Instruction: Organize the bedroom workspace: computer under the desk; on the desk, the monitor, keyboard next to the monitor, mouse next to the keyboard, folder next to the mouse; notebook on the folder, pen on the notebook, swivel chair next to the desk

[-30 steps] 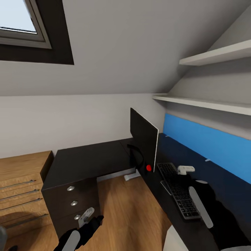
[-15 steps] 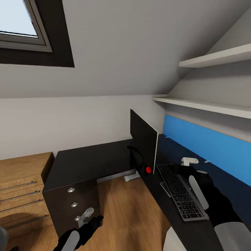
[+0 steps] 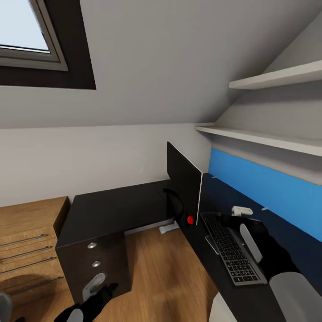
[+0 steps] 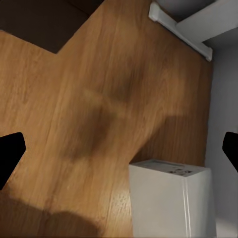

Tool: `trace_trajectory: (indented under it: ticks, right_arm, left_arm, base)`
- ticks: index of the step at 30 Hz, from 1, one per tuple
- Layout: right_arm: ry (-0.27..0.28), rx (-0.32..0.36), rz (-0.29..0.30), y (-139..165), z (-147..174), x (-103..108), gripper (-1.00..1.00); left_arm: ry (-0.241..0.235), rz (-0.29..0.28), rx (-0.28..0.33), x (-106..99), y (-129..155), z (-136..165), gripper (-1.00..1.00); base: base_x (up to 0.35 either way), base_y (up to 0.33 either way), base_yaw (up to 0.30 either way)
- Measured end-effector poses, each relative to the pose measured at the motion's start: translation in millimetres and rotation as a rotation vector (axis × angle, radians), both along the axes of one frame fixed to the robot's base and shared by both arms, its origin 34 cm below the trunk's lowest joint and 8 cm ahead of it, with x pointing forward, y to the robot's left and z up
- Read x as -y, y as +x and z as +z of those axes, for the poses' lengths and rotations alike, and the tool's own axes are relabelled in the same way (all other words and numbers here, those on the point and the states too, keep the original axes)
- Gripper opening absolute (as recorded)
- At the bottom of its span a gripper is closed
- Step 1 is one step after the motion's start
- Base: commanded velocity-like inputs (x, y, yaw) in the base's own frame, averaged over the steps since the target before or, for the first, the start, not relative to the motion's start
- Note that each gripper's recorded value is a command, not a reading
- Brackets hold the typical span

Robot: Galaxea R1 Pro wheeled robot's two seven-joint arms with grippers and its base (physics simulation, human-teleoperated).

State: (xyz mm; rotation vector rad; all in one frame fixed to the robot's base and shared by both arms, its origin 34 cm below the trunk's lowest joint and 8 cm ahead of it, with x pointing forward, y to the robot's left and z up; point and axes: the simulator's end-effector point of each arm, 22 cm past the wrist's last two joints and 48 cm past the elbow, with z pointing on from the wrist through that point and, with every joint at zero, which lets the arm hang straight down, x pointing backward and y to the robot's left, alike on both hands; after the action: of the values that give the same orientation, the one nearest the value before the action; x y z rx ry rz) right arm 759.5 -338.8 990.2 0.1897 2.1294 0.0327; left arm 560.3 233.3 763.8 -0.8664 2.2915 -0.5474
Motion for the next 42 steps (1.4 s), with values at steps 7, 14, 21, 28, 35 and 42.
trace_trajectory:
  ticks: [7, 14, 21, 28, 35, 42]
  right_arm:
    - [0.012, -0.026, -0.004, 2, 1, 3, 1.0]
    - [0.04, -0.021, 0.032, 3, 11, -5, 1.0]
    - [0.056, -0.014, 0.054, 2, 20, -12, 1.0]
    - [0.061, -0.013, 0.062, 0, 27, -16, 1.0]
    - [0.063, -0.012, 0.064, -2, 34, -18, 1.0]
    - [0.062, -0.013, 0.064, -4, 40, -18, 1.0]
  left_arm:
    - [0.058, 0.004, -0.007, -33, -27, 3, 1.0]
    - [0.095, 0.03, -0.045, -60, -57, -3, 1.0]
    - [0.106, 0.041, -0.1, -72, -83, -17, 1.0]
    - [0.119, 0.04, -0.125, -81, -103, -18, 1.0]
    - [0.128, 0.054, -0.131, -86, -112, -16, 1.0]
    - [0.151, 0.094, -0.122, -98, -116, -12, 1.0]
  base:
    - [0.0, 0.0, 0.0]
    - [0.0, 0.0, 0.0]
    - [0.0, 0.0, 0.0]
    - [0.0, 0.0, 0.0]
    - [0.0, 0.0, 0.0]
    - [0.0, 0.0, 0.0]
